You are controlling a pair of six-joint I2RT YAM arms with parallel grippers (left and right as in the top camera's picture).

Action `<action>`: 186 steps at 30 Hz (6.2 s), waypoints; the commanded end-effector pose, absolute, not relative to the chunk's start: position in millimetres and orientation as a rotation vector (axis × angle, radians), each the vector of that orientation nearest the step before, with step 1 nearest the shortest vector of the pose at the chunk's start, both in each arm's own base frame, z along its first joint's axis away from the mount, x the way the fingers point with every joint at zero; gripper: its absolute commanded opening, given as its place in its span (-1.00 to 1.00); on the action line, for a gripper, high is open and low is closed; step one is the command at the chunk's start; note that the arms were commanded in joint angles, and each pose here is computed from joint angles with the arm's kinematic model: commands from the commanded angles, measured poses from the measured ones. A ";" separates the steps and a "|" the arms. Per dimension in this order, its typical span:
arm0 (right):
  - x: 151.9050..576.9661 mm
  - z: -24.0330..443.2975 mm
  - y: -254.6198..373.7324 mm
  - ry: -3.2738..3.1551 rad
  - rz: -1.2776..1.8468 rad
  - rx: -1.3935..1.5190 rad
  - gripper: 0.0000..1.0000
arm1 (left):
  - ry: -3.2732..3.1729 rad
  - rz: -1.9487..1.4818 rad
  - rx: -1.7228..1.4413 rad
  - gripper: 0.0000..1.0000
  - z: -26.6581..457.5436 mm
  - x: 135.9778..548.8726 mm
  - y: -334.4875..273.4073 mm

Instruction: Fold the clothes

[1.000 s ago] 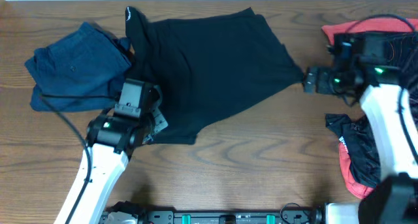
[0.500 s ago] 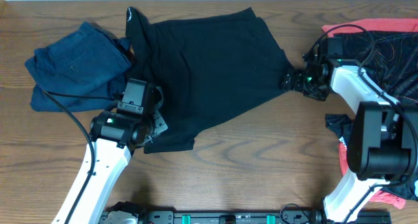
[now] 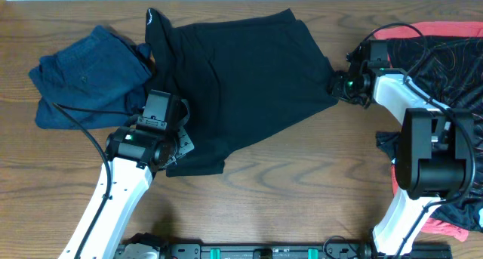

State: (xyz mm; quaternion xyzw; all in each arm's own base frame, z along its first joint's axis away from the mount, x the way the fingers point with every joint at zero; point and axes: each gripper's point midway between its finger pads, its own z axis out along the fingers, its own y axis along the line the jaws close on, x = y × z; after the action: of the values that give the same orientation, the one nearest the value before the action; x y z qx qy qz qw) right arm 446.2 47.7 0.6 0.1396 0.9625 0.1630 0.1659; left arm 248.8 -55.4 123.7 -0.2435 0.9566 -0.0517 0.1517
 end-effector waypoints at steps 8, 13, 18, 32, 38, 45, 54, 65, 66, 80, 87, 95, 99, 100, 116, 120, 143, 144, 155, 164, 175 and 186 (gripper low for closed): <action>431.1 -1.6 29.9 2.780 0.414 0.502 -0.98 | 2.751 -0.111 -0.677 -0.88 121.6 248.5 -50.6; 427.8 63.9 -5.9 2.665 0.394 0.564 -0.98 | 2.759 -0.090 -0.402 -0.88 142.3 257.4 -52.9; 402.6 162.1 -42.1 2.508 0.322 0.508 -0.98 | 2.631 -0.126 -0.233 -0.88 206.0 283.0 -59.4; 305.9 370.3 -81.9 1.992 -0.013 0.470 -0.98 | 2.038 -0.132 -0.426 -0.89 418.3 287.4 13.4; 314.4 393.9 -93.4 1.937 -0.065 0.471 -0.98 | 1.919 -0.147 -0.436 -0.89 448.5 298.0 21.8; 380.1 354.9 -92.2 2.033 0.032 0.383 -0.98 | 2.028 -0.335 -0.328 -0.88 412.7 375.8 -9.9; 488.1 334.7 -82.5 1.884 0.296 0.448 -0.98 | 1.869 -0.389 -0.242 -0.88 392.2 507.7 -15.2; 475.8 412.8 -83.4 1.813 0.216 0.377 -0.98 | 1.604 -0.431 -0.158 -0.88 528.0 475.1 -21.7; 473.2 404.2 -82.7 1.852 0.206 0.372 -0.98 | 1.660 -0.450 -0.155 -0.88 517.4 470.6 -25.7; 355.9 185.5 -83.8 2.753 0.014 0.565 -0.98 | 2.845 -0.440 -0.466 -0.88 242.9 356.4 -46.3; 309.3 144.8 -78.6 2.949 0.025 0.638 -0.97 | 3.218 -0.390 -0.403 -0.88 186.0 284.7 -51.9; 271.6 112.5 -70.9 3.097 0.037 0.685 -0.97 | 3.449 -0.380 -0.332 -0.88 158.6 227.5 -50.2; 255.0 102.1 -77.0 3.138 0.012 0.738 -0.97 | 3.509 -0.353 -0.330 -0.89 146.4 204.3 -47.1; 252.1 100.8 -77.6 3.145 0.013 0.748 -0.97 | 3.516 -0.354 -0.332 -0.88 144.6 199.7 -47.0; 307.8 99.9 -68.1 2.954 0.151 0.565 -0.98 | 3.117 -0.378 -0.275 -0.88 122.0 271.5 -48.9; 334.7 100.5 -75.0 2.842 0.129 0.531 -0.98 | 3.007 -0.390 -0.346 -0.88 117.2 304.6 -49.9; 371.5 46.0 -64.2 2.854 0.117 0.518 -0.98 | 2.846 -0.427 -0.385 -0.87 77.9 380.5 -53.3; 376.5 42.3 -65.4 2.841 0.116 0.523 -0.98 | 2.838 -0.428 -0.383 -0.88 78.2 382.5 -53.4; 383.2 34.5 -66.0 2.834 0.117 0.517 0.74 | 2.873 -0.425 -0.393 0.72 75.6 374.3 -53.3; 368.1 30.9 -64.0 2.894 0.115 0.541 0.83 | 2.972 -0.411 -0.420 0.72 70.5 350.3 -52.7; 346.5 25.8 -65.9 2.977 0.064 0.564 0.54 | 3.072 -0.397 -0.433 0.68 67.9 326.0 -56.1; 378.9 30.7 -70.4 2.861 0.062 0.436 -0.10 | 3.079 -0.397 -0.410 0.68 67.8 324.7 -61.2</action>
State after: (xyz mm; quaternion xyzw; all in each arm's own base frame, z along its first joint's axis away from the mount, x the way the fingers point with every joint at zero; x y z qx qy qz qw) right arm 379.4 -76.8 34.3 0.1755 0.9761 0.0207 0.1267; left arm 327.0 -62.5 72.8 -0.1299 0.9827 -0.1313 0.0139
